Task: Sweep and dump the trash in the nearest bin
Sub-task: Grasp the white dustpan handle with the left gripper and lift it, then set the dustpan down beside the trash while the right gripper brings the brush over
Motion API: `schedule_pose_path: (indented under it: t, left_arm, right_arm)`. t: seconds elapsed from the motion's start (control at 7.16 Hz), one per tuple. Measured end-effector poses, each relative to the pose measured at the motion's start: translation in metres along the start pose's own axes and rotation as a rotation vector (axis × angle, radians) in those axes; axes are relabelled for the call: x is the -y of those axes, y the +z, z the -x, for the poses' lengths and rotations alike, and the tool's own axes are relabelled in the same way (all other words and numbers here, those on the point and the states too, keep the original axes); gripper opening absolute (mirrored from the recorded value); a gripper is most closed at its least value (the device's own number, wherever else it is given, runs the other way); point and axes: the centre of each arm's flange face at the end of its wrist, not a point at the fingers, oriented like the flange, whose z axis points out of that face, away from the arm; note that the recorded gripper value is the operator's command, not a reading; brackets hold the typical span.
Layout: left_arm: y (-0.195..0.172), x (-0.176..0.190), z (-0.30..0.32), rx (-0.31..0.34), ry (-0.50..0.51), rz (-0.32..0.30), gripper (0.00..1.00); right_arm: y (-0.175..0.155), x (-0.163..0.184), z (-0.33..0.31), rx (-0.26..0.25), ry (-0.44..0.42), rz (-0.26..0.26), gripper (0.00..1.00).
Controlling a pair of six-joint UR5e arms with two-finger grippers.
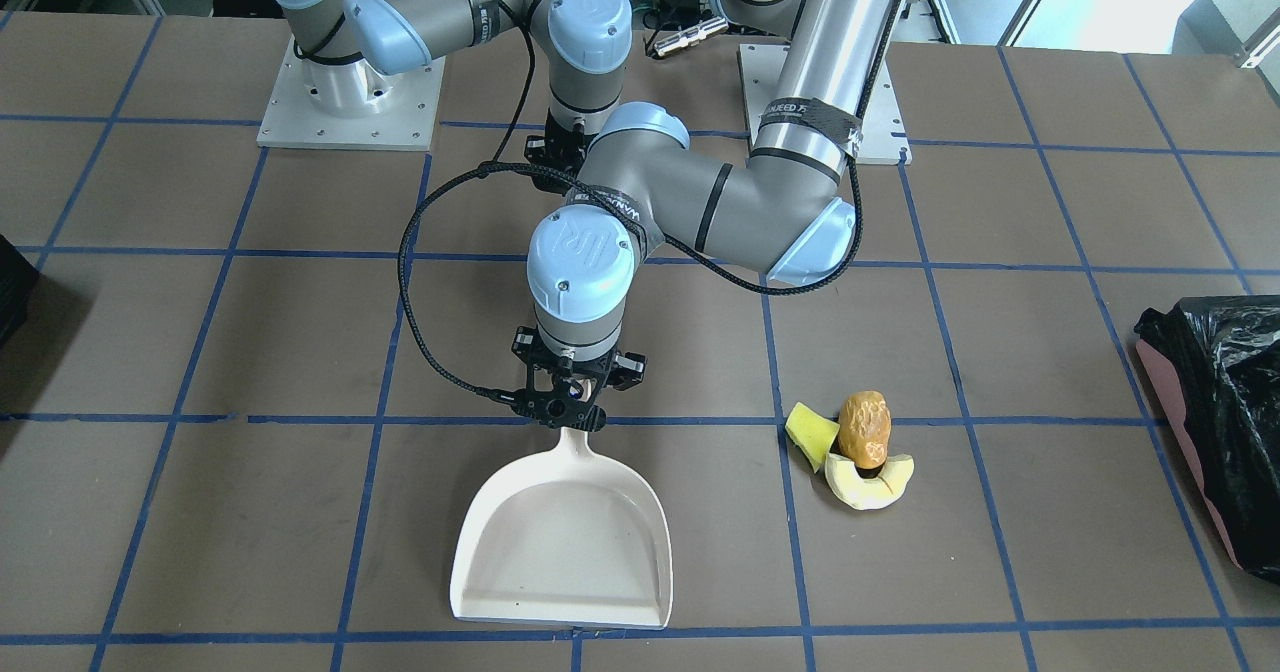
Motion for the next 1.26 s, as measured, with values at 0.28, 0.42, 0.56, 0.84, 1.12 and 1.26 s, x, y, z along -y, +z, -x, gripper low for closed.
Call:
schedule_pose_path:
  t: [0.28,0.42,0.56,0.84,1.12,1.26]
  left_arm:
    - [-0.01,0.001,0.0,-0.003,0.007,-0.019,0.0]
    - [-0.023,0.002,0.001,-0.005,0.018,-0.041,0.0]
    - [-0.041,0.006,0.011,-0.004,0.038,-0.071,0.0]
    - [-0.094,0.019,0.077,-0.002,0.067,-0.11,0.0]
    - [-0.149,0.014,0.174,0.003,0.163,-0.106,0.0]
    - [-0.168,0.002,0.235,0.017,0.24,-0.084,0.0]
  right_arm:
    - [-0.001,-0.004,0.003,0.001,0.03,-0.008,0.0]
    - [-0.001,-0.005,0.004,0.003,0.049,-0.011,0.0]
    - [-0.002,-0.006,0.005,0.005,0.067,-0.013,0.0]
    - [-0.003,-0.006,0.005,0.01,0.11,-0.018,0.0]
    - [-0.012,0.001,0.013,0.047,0.214,-0.04,0.0]
    - [-0.022,0.011,0.025,0.074,0.277,-0.047,0.0]
